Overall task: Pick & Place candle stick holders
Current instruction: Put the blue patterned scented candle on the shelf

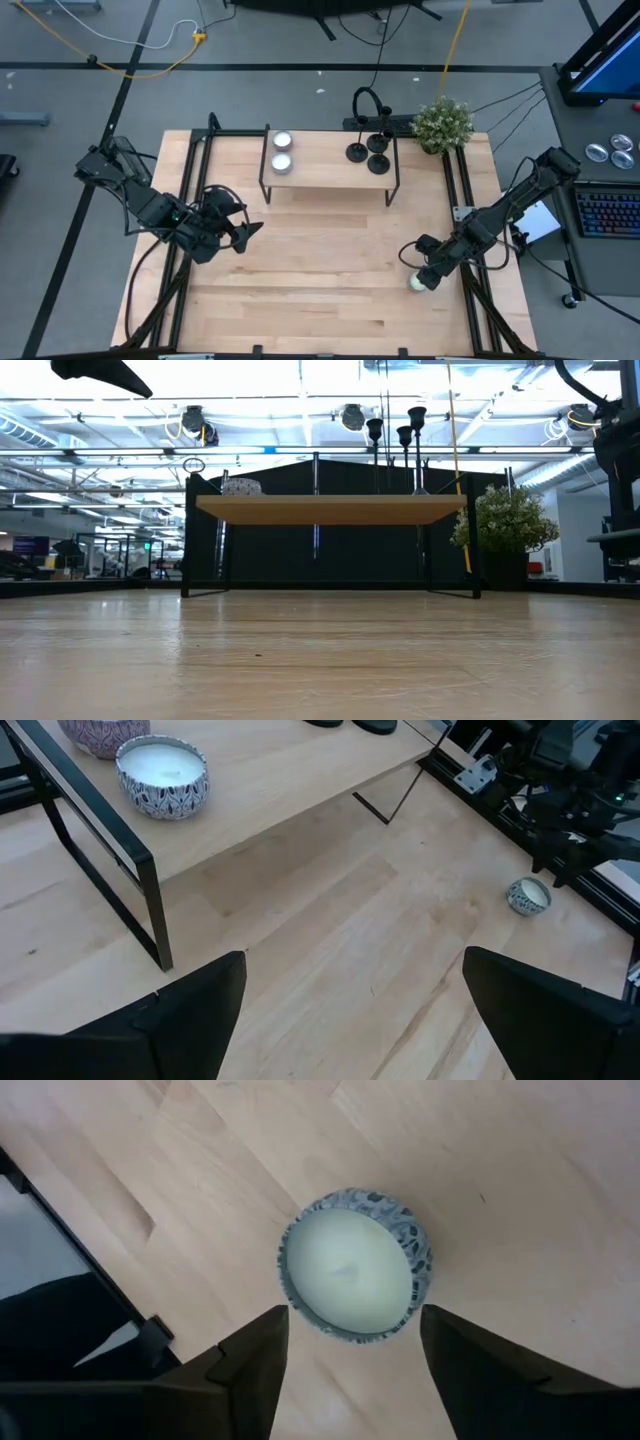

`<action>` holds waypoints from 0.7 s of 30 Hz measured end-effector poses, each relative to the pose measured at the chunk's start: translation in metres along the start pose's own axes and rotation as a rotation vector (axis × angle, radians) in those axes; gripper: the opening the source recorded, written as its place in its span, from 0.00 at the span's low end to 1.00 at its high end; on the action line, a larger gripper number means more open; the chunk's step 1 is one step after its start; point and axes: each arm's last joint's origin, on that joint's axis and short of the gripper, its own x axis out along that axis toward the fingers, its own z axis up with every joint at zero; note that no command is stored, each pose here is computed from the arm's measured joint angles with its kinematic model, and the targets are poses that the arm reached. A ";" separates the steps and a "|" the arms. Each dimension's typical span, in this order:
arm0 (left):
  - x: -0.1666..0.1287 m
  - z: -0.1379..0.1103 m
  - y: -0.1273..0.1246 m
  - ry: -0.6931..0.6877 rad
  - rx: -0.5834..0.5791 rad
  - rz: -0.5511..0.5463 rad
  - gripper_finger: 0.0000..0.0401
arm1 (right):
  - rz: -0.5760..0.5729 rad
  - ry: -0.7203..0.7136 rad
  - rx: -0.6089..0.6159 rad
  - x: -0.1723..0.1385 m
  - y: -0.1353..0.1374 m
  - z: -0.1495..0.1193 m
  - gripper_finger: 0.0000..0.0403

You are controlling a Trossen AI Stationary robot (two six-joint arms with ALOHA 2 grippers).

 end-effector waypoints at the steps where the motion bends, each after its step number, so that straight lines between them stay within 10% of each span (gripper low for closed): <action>1: 0.000 0.000 0.000 0.000 0.000 0.000 0.94 | 0.000 0.001 0.001 0.000 0.000 0.000 0.54; 21: 0.000 0.000 0.000 0.001 0.005 0.000 0.94 | 0.008 0.000 -0.067 0.000 0.001 0.000 0.82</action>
